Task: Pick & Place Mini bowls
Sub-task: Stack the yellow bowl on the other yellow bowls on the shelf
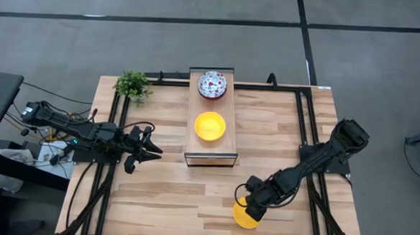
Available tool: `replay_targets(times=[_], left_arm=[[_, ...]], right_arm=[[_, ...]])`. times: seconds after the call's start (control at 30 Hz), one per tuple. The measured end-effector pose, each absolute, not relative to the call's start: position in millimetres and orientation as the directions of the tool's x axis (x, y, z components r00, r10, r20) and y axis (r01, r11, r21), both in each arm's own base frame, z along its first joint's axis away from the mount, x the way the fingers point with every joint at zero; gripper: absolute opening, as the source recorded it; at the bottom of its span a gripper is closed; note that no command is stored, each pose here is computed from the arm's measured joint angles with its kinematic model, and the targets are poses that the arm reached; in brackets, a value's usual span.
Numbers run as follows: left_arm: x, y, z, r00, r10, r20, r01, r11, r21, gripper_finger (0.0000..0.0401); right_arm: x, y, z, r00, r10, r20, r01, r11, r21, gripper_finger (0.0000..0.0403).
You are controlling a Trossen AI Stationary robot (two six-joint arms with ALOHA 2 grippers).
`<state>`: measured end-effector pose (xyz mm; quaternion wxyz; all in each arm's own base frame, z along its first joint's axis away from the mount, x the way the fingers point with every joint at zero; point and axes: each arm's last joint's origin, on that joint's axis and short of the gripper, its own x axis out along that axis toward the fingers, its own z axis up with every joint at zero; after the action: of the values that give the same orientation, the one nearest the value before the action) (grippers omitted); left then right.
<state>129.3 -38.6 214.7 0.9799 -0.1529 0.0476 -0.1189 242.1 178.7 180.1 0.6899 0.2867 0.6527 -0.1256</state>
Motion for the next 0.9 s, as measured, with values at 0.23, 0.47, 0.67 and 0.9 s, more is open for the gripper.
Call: replay_targets(times=[0.23,0.47,0.67,0.9], left_arm=[[129.4,-38.7,215.0,0.967,-0.248,-0.054,0.219,0.925,-0.311,0.0099],[129.4,-38.7,215.1,0.967,-0.248,-0.052,0.220,0.924,-0.311,0.0099],[129.4,-38.7,215.7,0.968,-0.248,-0.047,0.221,0.924,-0.312,0.0099],[129.4,-38.7,215.7,0.968,-0.248,-0.047,0.222,0.924,-0.312,0.0099]], right_arm=[[246.1,181.4,164.1,0.072,0.182,-0.981,0.556,0.809,0.191,0.0132],[247.1,179.8,167.6,0.089,0.187,-0.978,0.558,0.804,0.205,0.0107],[246.9,179.6,167.4,0.086,0.186,-0.979,0.558,0.805,0.202,0.0072],[246.5,177.1,167.1,0.069,0.180,-0.981,0.567,0.802,0.187,0.0006]])
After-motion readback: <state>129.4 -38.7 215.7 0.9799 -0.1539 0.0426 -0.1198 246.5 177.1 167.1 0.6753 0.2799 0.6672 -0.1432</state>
